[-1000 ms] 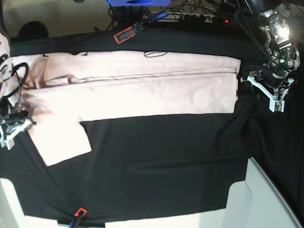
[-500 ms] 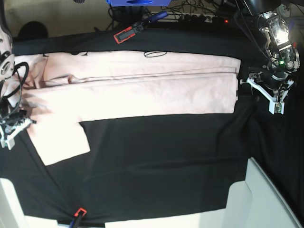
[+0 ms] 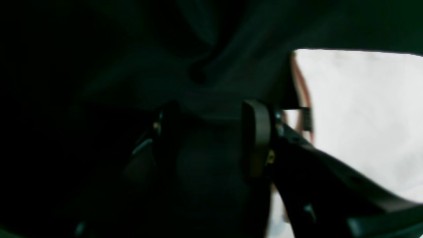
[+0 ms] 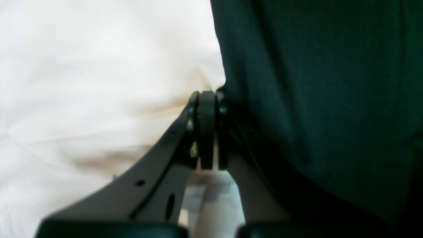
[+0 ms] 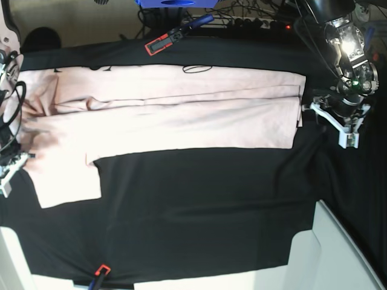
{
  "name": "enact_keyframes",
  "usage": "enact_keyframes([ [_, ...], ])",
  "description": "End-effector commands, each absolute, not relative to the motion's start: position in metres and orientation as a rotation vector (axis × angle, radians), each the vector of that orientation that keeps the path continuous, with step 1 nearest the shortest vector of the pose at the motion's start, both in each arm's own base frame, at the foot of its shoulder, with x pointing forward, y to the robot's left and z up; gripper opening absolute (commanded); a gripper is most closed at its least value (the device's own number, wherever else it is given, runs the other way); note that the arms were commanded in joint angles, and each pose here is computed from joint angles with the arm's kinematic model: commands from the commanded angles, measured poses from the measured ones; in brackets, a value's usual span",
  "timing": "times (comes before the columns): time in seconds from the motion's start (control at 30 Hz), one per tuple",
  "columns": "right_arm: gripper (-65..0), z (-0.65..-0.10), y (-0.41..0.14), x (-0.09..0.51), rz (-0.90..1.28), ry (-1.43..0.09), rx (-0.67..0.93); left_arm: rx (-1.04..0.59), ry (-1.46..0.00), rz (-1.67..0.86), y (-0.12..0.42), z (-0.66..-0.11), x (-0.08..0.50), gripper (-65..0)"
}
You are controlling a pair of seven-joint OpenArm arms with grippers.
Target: Fold the T-shirt properly
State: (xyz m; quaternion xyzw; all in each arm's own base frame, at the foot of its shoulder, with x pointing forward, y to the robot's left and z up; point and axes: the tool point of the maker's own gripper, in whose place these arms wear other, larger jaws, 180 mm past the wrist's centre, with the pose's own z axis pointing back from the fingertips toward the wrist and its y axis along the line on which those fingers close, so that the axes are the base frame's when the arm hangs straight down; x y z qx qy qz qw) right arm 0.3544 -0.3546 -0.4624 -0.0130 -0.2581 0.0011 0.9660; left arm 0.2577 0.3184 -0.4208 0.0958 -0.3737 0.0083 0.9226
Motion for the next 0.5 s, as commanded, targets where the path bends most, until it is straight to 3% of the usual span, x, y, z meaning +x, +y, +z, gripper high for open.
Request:
enact_keyframes([
  [0.0,-65.0,-0.44,-0.364,0.374,-0.001,-0.585,-0.047,0.204,-0.796,0.02,0.323,-0.414,0.264,-34.6],
  [0.27,-65.0,-0.446,-0.35,0.373,0.008,-0.564,-0.027,0.107,-0.77,0.098,0.306,-0.442,0.285,-34.1],
  [0.47,-65.0,-0.455,-0.346,0.365,0.011,-0.545,-0.021,0.067,-0.748,0.123,0.291,-0.442,0.298,-26.5],
])
